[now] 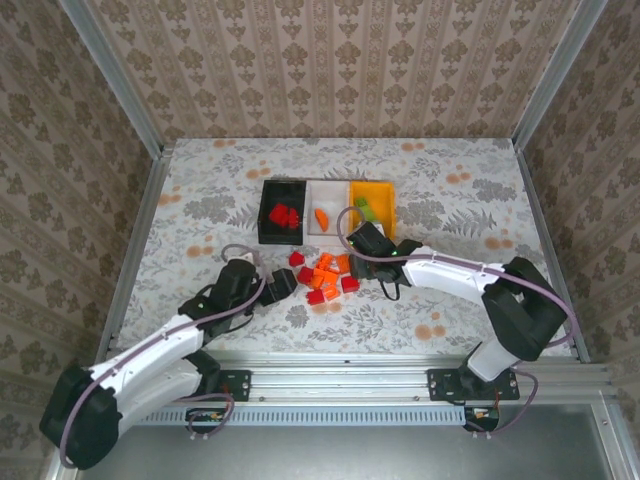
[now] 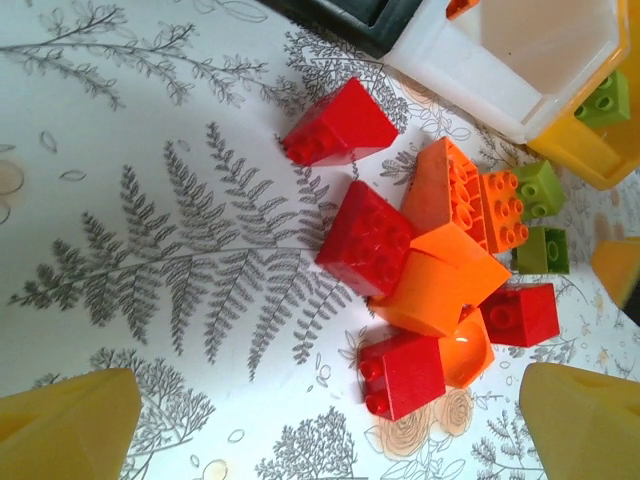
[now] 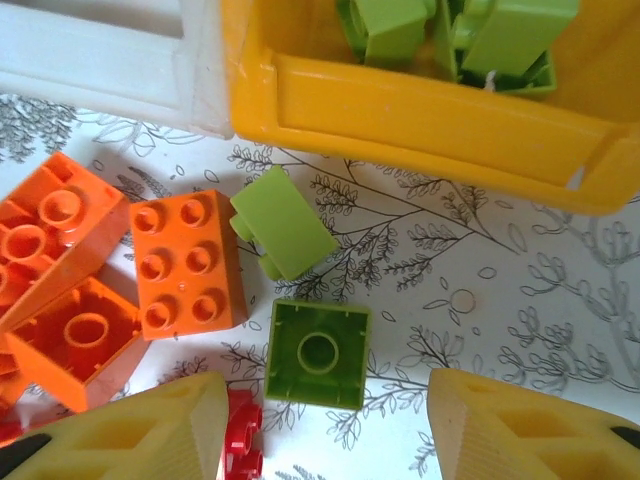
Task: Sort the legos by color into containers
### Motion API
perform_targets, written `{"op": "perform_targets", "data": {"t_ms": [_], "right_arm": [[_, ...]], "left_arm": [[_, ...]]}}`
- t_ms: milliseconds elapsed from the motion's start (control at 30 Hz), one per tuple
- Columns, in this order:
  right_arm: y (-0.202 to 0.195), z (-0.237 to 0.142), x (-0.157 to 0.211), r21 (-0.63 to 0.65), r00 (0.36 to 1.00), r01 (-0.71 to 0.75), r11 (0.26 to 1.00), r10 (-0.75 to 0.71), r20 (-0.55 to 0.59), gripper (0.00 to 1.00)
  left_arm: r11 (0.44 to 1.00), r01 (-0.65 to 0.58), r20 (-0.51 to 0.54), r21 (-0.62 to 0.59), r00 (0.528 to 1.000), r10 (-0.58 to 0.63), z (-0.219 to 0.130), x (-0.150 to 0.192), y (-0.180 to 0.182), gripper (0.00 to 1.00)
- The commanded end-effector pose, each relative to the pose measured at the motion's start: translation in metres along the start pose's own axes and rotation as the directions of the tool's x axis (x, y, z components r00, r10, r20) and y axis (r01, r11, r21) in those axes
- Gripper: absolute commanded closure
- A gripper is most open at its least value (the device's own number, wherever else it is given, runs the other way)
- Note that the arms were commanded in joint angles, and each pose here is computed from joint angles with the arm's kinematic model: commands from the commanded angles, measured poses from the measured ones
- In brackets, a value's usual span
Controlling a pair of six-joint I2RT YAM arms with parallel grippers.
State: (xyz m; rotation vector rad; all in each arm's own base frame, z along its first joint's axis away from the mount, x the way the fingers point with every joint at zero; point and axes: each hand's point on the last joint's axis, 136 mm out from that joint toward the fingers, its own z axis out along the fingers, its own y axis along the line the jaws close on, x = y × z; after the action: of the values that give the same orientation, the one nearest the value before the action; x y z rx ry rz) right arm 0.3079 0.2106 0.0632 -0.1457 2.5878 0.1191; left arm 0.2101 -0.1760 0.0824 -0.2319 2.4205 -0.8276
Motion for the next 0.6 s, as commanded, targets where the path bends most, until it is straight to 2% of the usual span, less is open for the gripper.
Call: {"op": "perform_targets", "data": {"t_ms": [0,233,367,433,567], "right_arm": [[0.004,0.017,-0.003,0.001,0.999,-0.031,1.0,0.031,-0.025,0.45],[-0.006,0.04,0.005,0.02,0.996,-0.052,0.998,0.054,-0.068,0.49],[-0.012,0.044,0.008,0.04,0.996,-0.057,0.998,0.06,-0.067,0.57],[-0.014,0.045,0.01,0.054,0.996,-0.051,0.997,0.055,-0.069,0.64],[-0.02,0.029,0.007,0.057,0.998,-0.056,0.997,0.058,-0.035,0.7]], "left_arm": [[0.998,0.045,-0.013,-0.034,0.999,-0.045,-0.003,0.015,0.021,0.01],[0.996,0.076,-0.031,-0.043,0.997,-0.077,-0.006,0.028,0.034,0.01],[0.996,0.075,-0.021,-0.038,0.997,-0.076,-0.009,0.027,0.034,0.01],[0.997,0.072,-0.013,-0.037,0.997,-0.073,-0.01,0.025,0.033,0.01],[0.997,0.069,-0.008,-0.024,0.998,-0.069,-0.009,0.023,0.03,0.01]]}}
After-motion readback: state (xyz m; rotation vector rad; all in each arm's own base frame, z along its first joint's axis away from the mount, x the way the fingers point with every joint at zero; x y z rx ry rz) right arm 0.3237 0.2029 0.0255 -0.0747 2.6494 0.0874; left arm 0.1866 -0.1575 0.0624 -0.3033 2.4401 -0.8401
